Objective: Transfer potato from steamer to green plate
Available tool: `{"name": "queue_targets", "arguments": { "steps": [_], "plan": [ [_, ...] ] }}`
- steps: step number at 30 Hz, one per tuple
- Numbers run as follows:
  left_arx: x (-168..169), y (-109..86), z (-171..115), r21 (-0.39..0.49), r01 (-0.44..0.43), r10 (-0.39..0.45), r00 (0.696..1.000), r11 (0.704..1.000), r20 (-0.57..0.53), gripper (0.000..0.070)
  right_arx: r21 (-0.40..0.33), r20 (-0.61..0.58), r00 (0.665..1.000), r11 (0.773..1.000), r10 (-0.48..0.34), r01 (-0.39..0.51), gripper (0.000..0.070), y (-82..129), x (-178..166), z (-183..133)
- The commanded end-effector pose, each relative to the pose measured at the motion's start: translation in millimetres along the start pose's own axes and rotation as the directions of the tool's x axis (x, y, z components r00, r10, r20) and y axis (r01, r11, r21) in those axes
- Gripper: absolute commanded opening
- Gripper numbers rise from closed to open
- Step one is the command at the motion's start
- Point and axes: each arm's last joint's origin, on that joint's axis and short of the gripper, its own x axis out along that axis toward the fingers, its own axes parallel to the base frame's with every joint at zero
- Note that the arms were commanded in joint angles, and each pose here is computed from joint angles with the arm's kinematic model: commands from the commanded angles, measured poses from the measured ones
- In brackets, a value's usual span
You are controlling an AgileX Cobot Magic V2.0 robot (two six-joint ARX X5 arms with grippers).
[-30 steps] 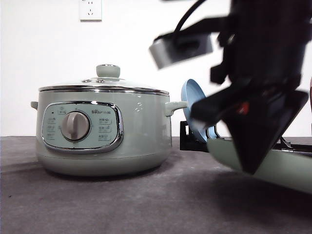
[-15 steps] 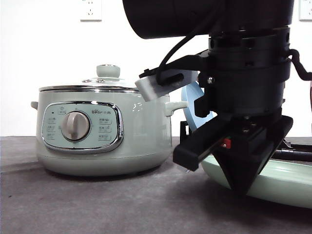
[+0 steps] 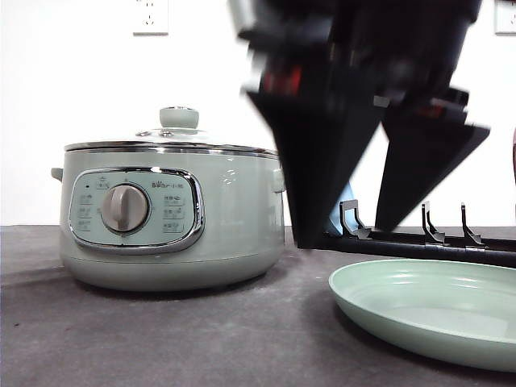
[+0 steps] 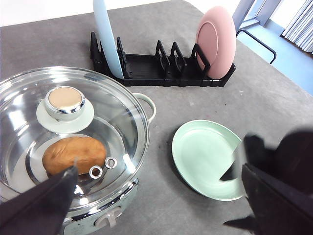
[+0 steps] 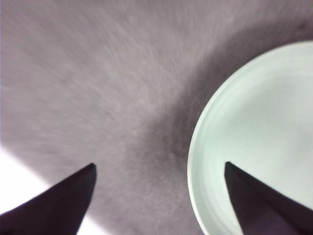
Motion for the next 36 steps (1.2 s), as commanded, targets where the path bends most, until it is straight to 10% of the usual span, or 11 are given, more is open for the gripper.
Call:
{"name": "queue_targets", "arguments": {
  "steps": [1,10,18,36],
  "plan": [
    [-1.6,-1.9,5.3,0.031,0.010,-0.010,1.000,0.999,0.017,0.0700,-0.010,0.051,0.998,0.999,0.047,-0.047,0.0551,-3.1,-13.6,3.8],
    [-1.6,-1.9,4.6,0.027,0.010,-0.010,1.000,1.000,0.010,0.0700,0.076,0.367,0.907,0.966,0.204,-0.248,0.0551,-64.5,-83.3,0.5],
    [-1.6,-1.9,2.9,0.019,0.010,-0.010,1.000,1.000,-0.006,0.0700,0.221,0.526,0.851,0.965,0.007,-0.145,0.0619,-108.9,-132.2,-38.9],
    [-0.4,-0.9,3.1,0.018,-0.003,0.003,1.000,1.000,-0.009,0.0700,0.183,0.694,0.719,0.956,0.040,-0.229,0.0686,-93.6,-177.9,-97.2]
  ]
}}
